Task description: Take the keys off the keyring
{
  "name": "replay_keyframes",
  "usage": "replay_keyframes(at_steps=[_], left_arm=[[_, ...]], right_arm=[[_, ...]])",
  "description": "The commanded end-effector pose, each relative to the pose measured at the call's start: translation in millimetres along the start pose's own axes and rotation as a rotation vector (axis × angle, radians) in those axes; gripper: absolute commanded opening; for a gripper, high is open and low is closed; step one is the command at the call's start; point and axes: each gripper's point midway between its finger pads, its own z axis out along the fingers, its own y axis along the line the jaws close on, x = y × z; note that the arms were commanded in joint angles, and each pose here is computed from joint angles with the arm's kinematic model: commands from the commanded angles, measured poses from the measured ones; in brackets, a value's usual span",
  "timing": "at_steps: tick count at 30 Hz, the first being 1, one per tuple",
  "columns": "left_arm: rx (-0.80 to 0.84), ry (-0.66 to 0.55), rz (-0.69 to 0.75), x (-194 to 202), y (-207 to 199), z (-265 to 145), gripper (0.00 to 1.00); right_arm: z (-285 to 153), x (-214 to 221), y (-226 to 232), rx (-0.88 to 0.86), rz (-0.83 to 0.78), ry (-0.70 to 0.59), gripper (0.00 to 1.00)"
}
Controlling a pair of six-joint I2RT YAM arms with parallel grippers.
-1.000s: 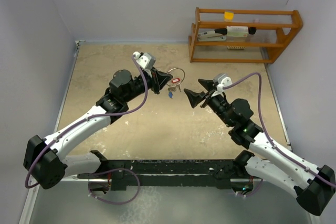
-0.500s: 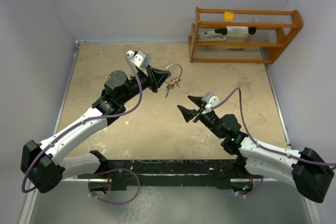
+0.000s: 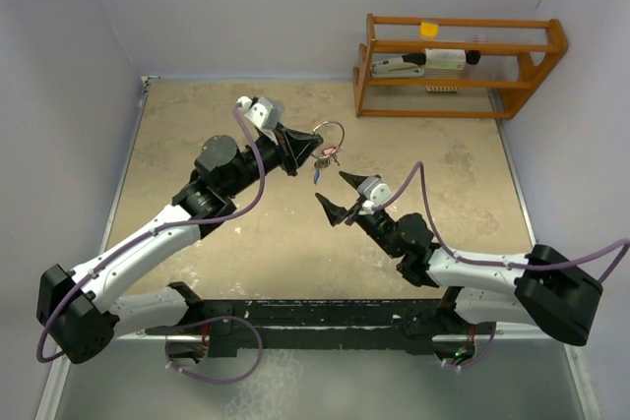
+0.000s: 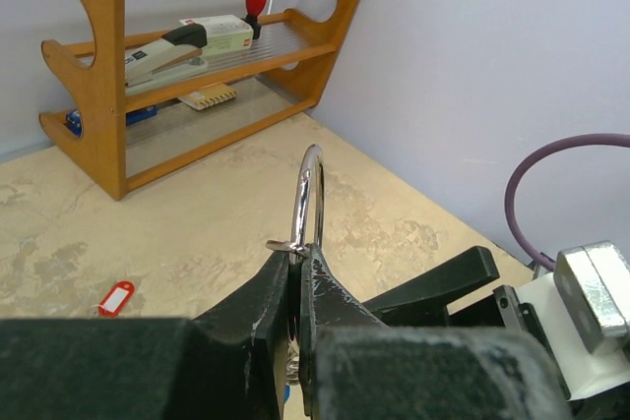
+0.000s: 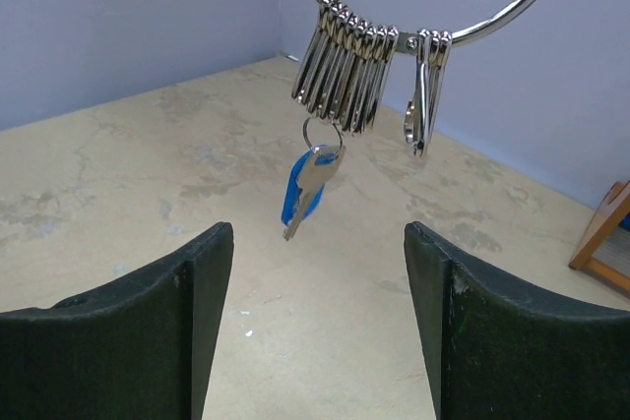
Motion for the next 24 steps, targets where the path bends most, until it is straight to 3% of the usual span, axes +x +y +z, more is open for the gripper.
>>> replay_keyframes(at_steps=[1,20,24], left_arm=[[0.051,-0.130,0.016,-47.8,-21.2,-5.9,0.00],[0.074,-0.143,0.024,-51.1,-30.8,-8.0,0.00],[0.075,-0.139,0.023,-49.7,-31.3,-7.8,0.00]], right_arm=[[18.9,-47.9,-11.8,0.073,-0.014,-0.151,0.72],[31.5,-39.3,-16.3,0.142,-0.010,-0.123,0.65],[31.4,-38.0,-19.0,0.159,-0.009,-0.116,0.59]])
